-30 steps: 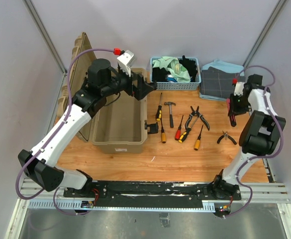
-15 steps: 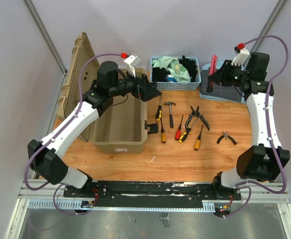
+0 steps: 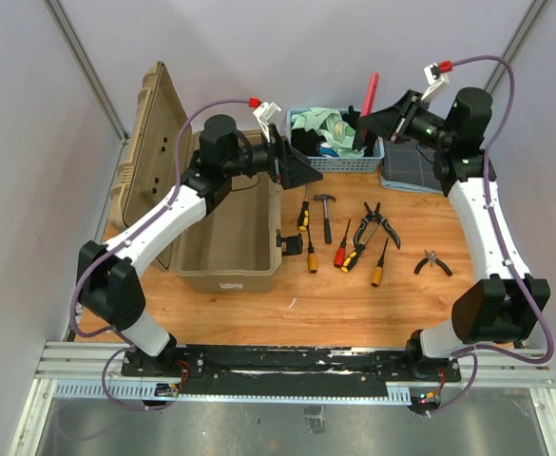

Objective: Pack the tool kit
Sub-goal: Place the knife in the toolbox.

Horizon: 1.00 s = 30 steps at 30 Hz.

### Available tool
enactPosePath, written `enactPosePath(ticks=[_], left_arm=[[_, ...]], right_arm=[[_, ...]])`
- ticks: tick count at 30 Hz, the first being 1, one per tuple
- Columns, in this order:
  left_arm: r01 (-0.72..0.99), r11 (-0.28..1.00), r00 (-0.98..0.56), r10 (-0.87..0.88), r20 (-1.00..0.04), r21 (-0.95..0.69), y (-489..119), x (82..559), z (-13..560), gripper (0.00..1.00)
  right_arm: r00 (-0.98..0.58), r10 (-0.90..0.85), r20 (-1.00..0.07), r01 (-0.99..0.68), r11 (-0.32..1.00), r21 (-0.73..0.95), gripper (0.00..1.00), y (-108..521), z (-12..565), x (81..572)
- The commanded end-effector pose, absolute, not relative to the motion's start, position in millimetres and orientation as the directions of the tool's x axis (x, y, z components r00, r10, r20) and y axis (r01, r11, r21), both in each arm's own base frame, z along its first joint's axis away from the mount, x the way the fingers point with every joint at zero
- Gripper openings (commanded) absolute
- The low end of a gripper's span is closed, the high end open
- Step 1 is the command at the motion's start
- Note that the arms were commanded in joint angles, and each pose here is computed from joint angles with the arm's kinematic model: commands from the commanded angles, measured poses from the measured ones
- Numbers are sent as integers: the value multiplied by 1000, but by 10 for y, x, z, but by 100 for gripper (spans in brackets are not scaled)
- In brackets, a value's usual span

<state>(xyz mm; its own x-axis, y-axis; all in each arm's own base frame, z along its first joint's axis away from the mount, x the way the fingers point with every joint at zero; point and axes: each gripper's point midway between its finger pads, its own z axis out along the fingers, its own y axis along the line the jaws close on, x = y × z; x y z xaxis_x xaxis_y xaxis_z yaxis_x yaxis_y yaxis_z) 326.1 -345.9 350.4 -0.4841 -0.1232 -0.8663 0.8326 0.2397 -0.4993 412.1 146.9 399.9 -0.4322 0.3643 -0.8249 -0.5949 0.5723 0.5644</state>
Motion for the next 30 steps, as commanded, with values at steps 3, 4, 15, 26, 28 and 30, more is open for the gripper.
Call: enactPosePath(ticks=[3,4,15,26,28,30], left_arm=[[883,136,-430,-149,-891,-449,-3612,3305,3781,97],[885,133,-427,-151,-892,-446,-3624,3319,3798,98],[890,122,-419,-165,-893,-440,-3646,3322,3887,99],[882,119,-434,-175,-884,-456,-3644,3318,3843,81],[880,117,-437,-180,-881,-460,-3637,3303,3835,64],[877,119,-441,-183,-879,-465,-3628,3291,3830,43]], right_arm=[[-434,348,-831,-721,419,552,1,1929,4245,3865],[-439,344,-830,-728,406,553,1,1968,4242,3839],[-481,277,-832,-768,324,552,1,2350,4157,3572],[-483,271,-832,-798,254,546,1,2610,4239,3426],[-479,272,-835,-803,250,541,1,2609,4266,3400],[-474,275,-837,-804,253,539,1,2600,4275,3390]])
